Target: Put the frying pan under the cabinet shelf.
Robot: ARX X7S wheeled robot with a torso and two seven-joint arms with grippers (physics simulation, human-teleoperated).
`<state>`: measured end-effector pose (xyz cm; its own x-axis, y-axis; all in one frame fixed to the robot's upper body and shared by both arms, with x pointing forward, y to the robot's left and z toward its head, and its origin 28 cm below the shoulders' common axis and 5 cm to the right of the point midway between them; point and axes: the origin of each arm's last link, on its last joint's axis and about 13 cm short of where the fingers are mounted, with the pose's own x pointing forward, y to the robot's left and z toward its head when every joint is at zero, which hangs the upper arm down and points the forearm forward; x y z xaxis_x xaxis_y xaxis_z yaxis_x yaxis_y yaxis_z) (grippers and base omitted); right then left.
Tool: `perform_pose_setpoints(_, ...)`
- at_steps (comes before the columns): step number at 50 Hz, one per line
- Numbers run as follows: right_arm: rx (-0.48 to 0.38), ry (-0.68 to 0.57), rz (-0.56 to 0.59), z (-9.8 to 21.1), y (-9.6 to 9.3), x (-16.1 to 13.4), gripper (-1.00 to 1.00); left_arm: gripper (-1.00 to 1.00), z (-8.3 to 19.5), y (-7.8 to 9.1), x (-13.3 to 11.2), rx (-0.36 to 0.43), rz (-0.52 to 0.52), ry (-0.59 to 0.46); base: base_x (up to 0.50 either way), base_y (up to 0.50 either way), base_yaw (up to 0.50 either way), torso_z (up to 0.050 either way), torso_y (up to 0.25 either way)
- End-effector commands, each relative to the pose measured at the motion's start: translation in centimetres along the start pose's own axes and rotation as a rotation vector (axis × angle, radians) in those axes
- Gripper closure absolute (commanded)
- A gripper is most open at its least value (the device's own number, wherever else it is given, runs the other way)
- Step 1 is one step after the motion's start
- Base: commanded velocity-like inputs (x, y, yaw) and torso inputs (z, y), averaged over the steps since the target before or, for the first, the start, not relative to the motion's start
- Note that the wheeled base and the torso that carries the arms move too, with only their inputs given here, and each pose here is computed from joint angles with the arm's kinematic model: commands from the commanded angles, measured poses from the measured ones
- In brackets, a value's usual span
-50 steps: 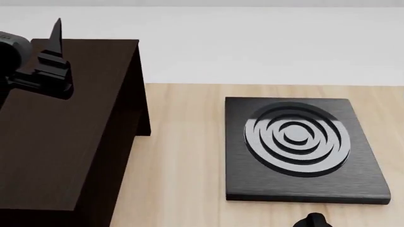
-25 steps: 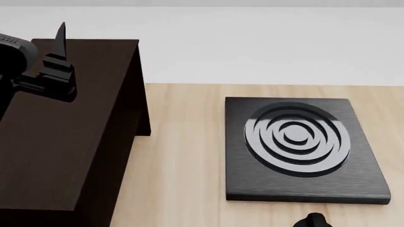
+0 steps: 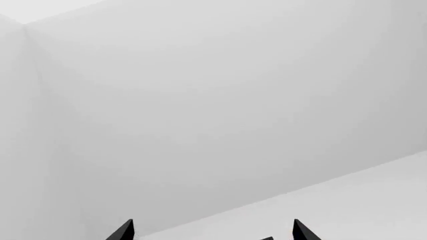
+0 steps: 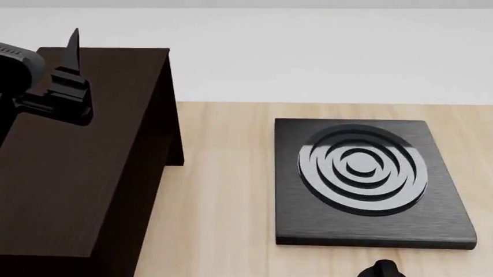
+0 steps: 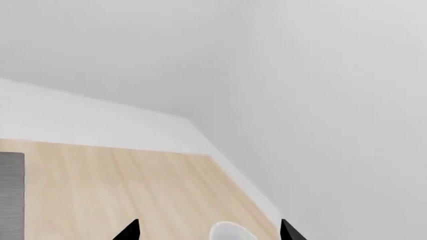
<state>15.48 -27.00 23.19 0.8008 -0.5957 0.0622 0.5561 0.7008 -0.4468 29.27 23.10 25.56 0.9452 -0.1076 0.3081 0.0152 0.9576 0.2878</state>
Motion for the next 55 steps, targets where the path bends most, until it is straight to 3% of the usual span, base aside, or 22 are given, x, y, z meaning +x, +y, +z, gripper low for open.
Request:
perform_pose_setpoints(1, -0.018, 0.042, 0.008, -0.9, 0.5, 0.9, -1.0, -1.0, 0.1, -0.1, 0.0, 0.001, -0.002, -0.001, 0.0, 0.0, 0.0, 0.0, 0.0)
perform_pose_setpoints(15, -0.049, 0.075, 0.051, -1.5, 2.2, 2.2, -1.0, -1.0, 0.2, 0.1, -0.3, 0.005, 0.003, 0.0, 0.0, 0.0, 0.0, 0.0, 0.0)
perform_pose_setpoints(55, -0.07, 0.237, 0.08, -4.8, 1.9, 1.0, -1.0, -1.0, -0.7, -0.3, 0.1, 0.002, 0.001, 0.006, 0.0, 0.0, 0.0, 0.0, 0.0)
